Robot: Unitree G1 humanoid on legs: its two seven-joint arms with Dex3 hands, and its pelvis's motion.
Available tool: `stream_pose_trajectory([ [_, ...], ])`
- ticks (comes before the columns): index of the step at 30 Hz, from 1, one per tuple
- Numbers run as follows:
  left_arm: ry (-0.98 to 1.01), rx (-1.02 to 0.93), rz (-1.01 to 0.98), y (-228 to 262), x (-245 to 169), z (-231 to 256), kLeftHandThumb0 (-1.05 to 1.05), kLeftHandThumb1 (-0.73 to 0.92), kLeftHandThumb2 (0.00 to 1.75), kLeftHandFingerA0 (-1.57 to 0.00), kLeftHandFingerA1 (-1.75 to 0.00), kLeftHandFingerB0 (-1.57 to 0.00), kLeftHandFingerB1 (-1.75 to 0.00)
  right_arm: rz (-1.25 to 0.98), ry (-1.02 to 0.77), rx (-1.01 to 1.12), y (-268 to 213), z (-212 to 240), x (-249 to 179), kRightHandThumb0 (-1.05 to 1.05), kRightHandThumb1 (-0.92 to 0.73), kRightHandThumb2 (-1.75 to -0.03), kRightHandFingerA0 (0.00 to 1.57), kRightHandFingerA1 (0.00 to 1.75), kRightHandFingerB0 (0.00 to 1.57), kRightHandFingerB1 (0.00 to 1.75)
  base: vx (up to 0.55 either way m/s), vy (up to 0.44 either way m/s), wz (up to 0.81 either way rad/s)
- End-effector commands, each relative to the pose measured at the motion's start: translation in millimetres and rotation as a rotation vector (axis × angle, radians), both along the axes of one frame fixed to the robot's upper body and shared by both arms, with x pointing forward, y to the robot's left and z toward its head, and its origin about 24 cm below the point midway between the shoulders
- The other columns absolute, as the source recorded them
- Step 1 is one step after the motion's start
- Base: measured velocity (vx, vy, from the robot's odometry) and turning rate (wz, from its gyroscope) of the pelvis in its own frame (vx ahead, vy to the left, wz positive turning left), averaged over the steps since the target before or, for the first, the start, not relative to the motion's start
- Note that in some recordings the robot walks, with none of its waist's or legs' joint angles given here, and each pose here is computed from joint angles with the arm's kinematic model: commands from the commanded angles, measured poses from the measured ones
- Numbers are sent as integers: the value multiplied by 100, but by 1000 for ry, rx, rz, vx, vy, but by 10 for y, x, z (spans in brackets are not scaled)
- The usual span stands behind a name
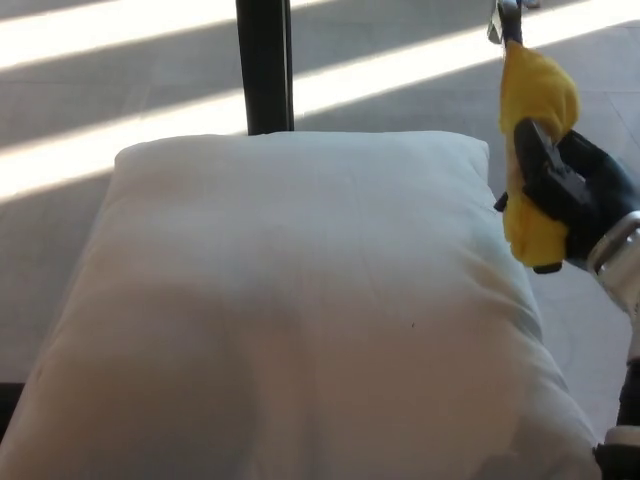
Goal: A hammer is kept on the right hand side and a pillow is kept on the left hand side on the desk infront of the robot and the robot uses its right hand to pick up the hammer and makes a downward swinging motion to hit the pillow
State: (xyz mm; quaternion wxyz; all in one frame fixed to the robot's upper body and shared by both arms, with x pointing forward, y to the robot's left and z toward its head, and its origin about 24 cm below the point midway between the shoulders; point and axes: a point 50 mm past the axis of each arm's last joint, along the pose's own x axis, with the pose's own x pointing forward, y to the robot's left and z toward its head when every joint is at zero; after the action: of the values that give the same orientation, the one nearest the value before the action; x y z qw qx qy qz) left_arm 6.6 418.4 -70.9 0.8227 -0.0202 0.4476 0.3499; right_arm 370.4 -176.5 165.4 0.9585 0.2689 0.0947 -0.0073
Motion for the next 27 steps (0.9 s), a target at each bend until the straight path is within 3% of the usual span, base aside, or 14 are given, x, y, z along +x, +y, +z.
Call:
stream_pose_trajectory([
  [1, 0, 23, -3, 41, -50, 43, -66, 74, 62, -67, -55, -52, -47, 392, -224, 196, 534, 1301, -225, -40, -82, -93, 102, 175, 80, 165, 0, 0, 0],
  [5, 7, 30, -1, 43, -45, 42, -67, 73, 62, -69, -57, -53, -47, 403, -208, 201, 597, 1339, -257, -37, -85, -91, 102, 175, 77, 164, 0, 0, 0],
  [6, 0, 31, 2, 41, -22, 39, -68, 73, 62, -69, -56, -53, -47, 406, -214, 196, 596, 1349, -270, -38, -82, -95, 102, 175, 74, 171, 0, 0, 0],
  [8, -13, 28, 32, 43, -19, 36, -66, 71, 61, -71, -56, -56, -48, 431, -197, 199, 624, 1335, -300, -42, -89, -84, 100, 175, 80, 166, 0, 0, 0],
  [11, -18, 27, 42, 45, -16, 37, -66, 71, 61, -71, -56, -56, -48, 437, -189, 199, 623, 1333, -313, -42, -89, -84, 100, 175, 80, 166, 0, 0, 0],
  [12, -10, 28, 29, 48, -15, 40, -65, 73, 62, -68, -56, -52, -46, 466, -167, 197, 626, 1303, -334, -40, -82, -92, 100, 175, 77, 175, 0, 0, 0],
  [15, -1, 42, -2, 68, 10, 63, -65, 75, 62, -66, -56, -49, -45, 474, -159, 206, 620, 1297, -349, -40, -79, -96, 100, 175, 77, 175, 0, 0, 0],
  [16, -27, 32, 17, 74, 11, 71, -64, 57, 97, -60, -66, -44, -58, 481, -117, 201, 599, 1206, -373, -40, -76, -100, 98, 175, 74, 172, 0, 0, 0],
  [17, -21, 38, 18, 85, 20, 78, -65, 74, 62, -68, -56, -51, -46, 480, -95, 197, 591, 1167, -383, -41, -79, -100, 99, 175, 72, 174, 0, 0, 0],
  [20, -25, 43, 21, 104, 54, 95, -64, 74, 62, -70, -57, -53, -47, 494, -55, 191, 565, 1076, -388, -36, -73, -111, 101, 175, 69, 175, 0, 0, 0],
  [21, -31, 46, 9, 114, 59, 110, -64, 75, 62, -65, -55, -51, -47, 473, 4, 178, 552, 987, -396, -34, -72, -106, 102, 175, 72, 164, 0, 0, 0],
  [23, -36, 47, -1, 118, 61, 119, -64, 76, 62, -65, -57, -53, -48, 459, 34, 161, 544, 919, -413, -32, -72, -108, 101, 175, 69, 169, 0, 0, 0],
  [26, -42, 50, 4, 145, 92, 144, -64, 75, 62, -63, -55, -50, -47, 440, 86, 158, 517, 767, -411, -33, -82, -94, 99, 175, 66, 169, 0, 0, 0],
  [27, -43, 49, 5, 161, 107, 159, -64, 58, 97, -58, -65, -41, -57, 442, 130, 150, 450, 605, -412, -33, -79, -101, 99, 175, 67, 175, 0, 0, 0],
])
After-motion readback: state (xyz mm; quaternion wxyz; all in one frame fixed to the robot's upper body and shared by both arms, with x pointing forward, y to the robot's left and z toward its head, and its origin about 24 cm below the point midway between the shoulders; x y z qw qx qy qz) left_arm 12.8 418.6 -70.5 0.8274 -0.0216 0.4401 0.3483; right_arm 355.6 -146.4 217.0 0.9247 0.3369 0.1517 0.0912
